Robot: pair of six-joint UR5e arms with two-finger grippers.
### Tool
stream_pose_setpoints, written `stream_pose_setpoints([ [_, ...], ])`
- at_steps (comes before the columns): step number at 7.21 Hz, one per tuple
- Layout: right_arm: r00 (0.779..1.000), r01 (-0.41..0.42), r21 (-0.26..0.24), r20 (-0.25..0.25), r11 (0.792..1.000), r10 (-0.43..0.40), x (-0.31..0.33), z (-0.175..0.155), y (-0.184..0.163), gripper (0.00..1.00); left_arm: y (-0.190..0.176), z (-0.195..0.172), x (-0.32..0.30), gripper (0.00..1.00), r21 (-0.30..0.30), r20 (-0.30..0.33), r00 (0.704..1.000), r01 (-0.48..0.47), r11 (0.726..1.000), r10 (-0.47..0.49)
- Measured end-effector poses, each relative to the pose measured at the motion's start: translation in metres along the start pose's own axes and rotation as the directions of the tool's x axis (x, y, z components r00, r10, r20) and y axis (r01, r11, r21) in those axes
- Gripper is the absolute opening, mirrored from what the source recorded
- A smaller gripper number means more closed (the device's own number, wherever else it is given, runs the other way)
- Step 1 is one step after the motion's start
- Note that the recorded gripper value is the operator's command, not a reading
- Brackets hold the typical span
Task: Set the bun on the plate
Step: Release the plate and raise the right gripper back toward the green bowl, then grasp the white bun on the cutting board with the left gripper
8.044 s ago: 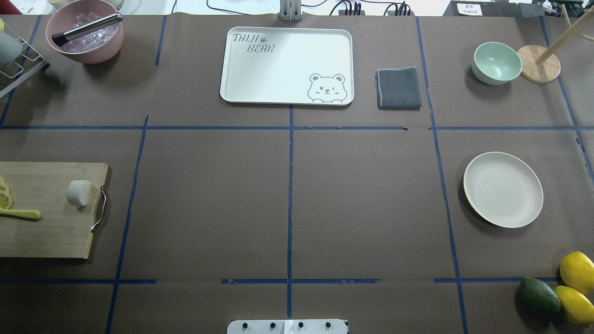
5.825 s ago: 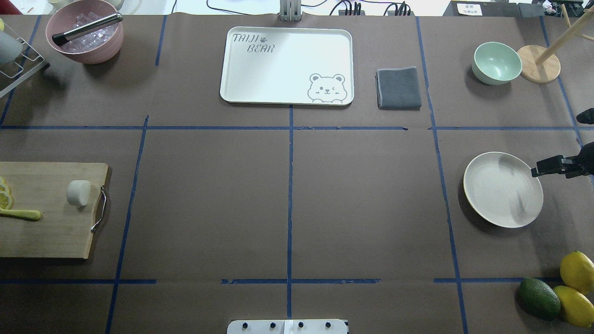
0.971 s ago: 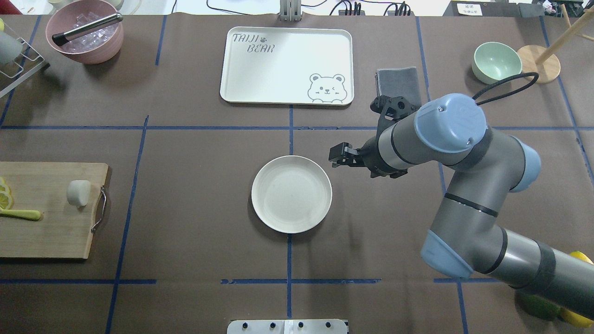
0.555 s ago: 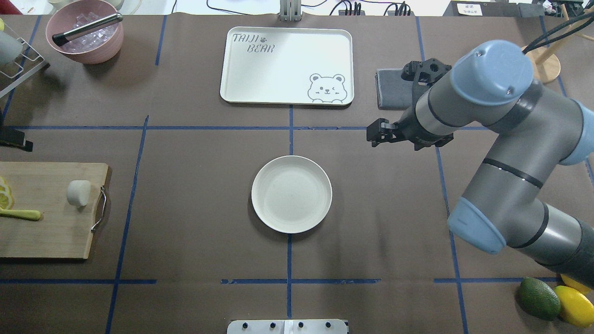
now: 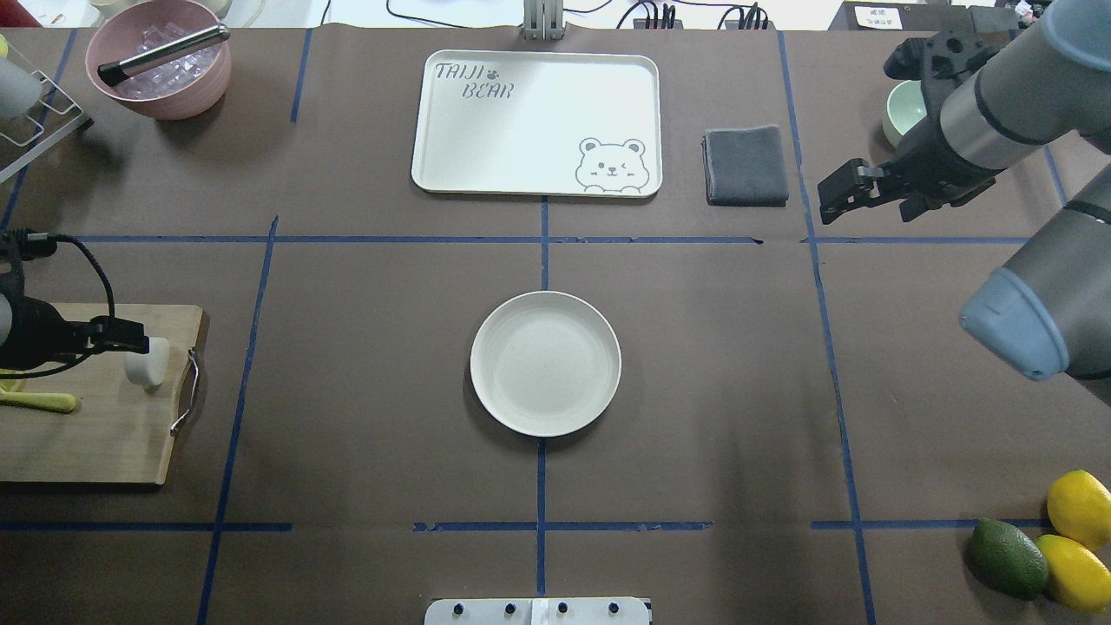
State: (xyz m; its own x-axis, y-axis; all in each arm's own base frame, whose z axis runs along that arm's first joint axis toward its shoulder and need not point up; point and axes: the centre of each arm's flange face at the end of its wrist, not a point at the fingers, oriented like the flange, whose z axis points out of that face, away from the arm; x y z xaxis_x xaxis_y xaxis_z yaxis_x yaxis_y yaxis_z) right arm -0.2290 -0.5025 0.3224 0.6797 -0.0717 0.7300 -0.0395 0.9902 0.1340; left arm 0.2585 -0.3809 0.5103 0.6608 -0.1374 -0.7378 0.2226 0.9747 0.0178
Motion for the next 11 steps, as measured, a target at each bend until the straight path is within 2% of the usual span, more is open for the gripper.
stream_pose_setpoints([
  [4,0.997,0.053,-0.003,-0.055,0.999,-0.053,0.097,-0.014,-0.002,1.0,0.002,0.033,0.022,0.94,0.003,0.014,1.0,-0.019,1.0,0.019],
  [6,0.997,0.048,-0.008,-0.068,0.999,-0.048,0.115,-0.014,0.002,1.0,0.001,0.041,0.02,0.92,-0.002,0.024,0.999,-0.042,0.999,0.043],
  [8,0.996,0.044,-0.01,-0.072,0.999,-0.045,0.12,-0.013,0.004,1.0,0.002,0.043,0.014,0.85,-0.007,0.033,0.998,-0.053,0.999,0.053],
  [9,0.996,0.044,-0.011,-0.072,0.999,-0.044,0.12,-0.013,0.004,1.0,0.002,0.043,0.013,0.77,-0.01,0.034,0.998,-0.052,0.999,0.053],
  [11,0.996,0.04,-0.013,-0.073,0.999,-0.041,0.122,-0.012,0.005,1.0,0.003,0.043,0.012,0.49,-0.013,0.035,0.998,-0.051,0.999,0.052],
])
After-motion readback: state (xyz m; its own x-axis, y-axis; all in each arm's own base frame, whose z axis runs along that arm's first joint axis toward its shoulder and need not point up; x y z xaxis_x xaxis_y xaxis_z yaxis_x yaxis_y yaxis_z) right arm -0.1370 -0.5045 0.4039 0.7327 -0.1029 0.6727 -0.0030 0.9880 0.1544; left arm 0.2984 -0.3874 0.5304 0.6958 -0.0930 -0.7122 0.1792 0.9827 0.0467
